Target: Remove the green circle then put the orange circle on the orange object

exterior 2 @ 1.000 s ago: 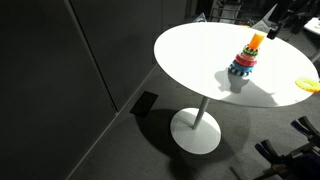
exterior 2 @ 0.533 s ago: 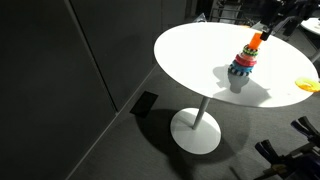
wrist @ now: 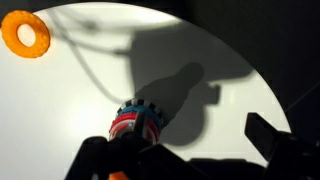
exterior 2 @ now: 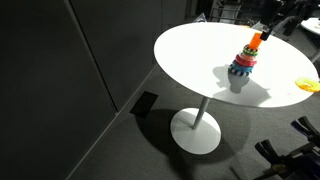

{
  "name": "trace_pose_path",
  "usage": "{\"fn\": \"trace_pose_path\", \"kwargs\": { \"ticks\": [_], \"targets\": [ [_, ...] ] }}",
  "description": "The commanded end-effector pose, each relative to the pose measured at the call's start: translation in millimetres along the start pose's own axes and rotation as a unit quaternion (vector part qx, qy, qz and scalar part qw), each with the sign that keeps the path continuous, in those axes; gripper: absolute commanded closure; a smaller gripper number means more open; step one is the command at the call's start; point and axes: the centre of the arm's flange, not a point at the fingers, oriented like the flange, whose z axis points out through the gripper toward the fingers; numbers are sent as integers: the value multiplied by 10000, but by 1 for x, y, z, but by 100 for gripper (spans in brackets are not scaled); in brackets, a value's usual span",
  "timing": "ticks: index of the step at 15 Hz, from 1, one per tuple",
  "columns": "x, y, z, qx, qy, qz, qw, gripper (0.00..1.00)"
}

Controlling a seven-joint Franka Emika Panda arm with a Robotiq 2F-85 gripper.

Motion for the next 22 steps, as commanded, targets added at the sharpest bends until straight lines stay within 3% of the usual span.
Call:
{"fn": "trace_pose_path", "kwargs": {
  "ticks": [1,15,22],
  "targets": [
    [0,0,0,0,0,0,10000,0],
    [35,16,34,40,425,405,9983,0],
    [56,30,58,-193,647,668,9955,0]
  ]
}}
